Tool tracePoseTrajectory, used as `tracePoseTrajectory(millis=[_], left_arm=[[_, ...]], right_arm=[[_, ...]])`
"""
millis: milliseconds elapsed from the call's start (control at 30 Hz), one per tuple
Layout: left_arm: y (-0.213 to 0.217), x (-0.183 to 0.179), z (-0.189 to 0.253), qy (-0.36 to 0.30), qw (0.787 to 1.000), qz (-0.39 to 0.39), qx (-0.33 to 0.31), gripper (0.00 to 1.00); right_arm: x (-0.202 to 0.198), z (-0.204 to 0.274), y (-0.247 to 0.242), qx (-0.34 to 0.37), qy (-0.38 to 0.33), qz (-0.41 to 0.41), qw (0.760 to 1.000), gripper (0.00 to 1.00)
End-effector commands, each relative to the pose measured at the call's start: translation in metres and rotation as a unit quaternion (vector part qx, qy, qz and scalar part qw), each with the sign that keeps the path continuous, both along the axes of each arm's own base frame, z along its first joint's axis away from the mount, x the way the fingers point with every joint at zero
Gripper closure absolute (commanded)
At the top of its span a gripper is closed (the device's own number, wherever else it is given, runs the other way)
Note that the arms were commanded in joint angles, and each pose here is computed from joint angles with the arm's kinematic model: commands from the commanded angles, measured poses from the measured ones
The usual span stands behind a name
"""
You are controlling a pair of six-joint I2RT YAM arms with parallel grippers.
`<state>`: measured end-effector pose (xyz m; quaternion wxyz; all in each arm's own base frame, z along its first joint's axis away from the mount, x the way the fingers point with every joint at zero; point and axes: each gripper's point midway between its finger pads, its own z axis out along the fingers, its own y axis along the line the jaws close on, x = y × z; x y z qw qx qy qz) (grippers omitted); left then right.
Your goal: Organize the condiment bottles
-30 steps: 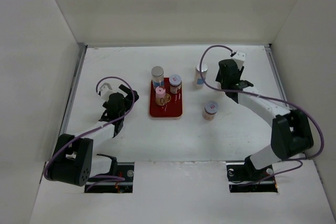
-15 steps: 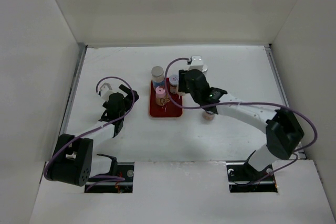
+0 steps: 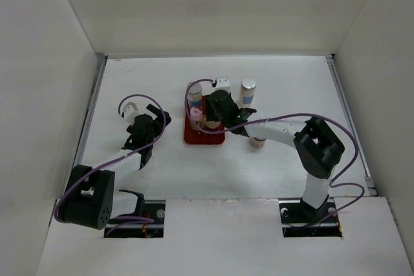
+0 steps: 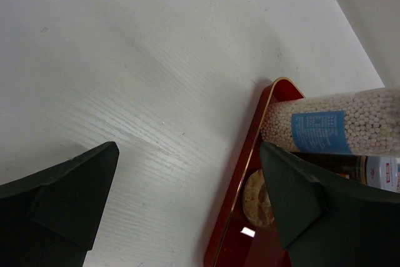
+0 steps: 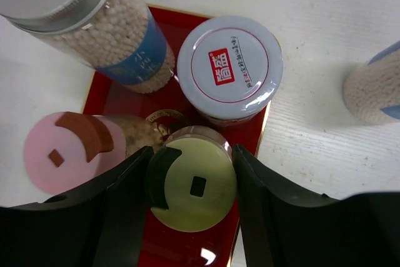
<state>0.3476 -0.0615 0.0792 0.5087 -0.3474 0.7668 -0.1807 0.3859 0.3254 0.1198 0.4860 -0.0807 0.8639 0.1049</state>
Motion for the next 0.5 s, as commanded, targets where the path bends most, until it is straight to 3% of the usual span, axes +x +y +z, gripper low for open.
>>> tracePoseTrajectory(millis=[0, 200, 367, 467], left_arm=[[-0.001, 0.006, 0.017, -0.033, 0.999, 0.002, -0.010, 0.00], [-0.001, 0.006, 0.016, -0.032, 0.999, 0.002, -0.010, 0.00], [0.000, 0.006, 0.016, -0.032, 0.999, 0.002, -0.010, 0.00], [0.000, 0.006, 0.016, -0.032, 0.999, 0.002, -0.010, 0.00]], right_arm=[[0.025, 0.025, 0.008, 0.042, -0.044, -0.022, 0.998, 0.59], [0.041, 0.031, 0.006, 0.043, -0.089, -0.042, 0.994, 0.59], [0.046, 0.024, 0.010, 0.004, -0.112, -0.045, 0.993, 0.58], [0.043, 0.013, 0.010, -0.003, -0.102, -0.045, 0.994, 0.52]])
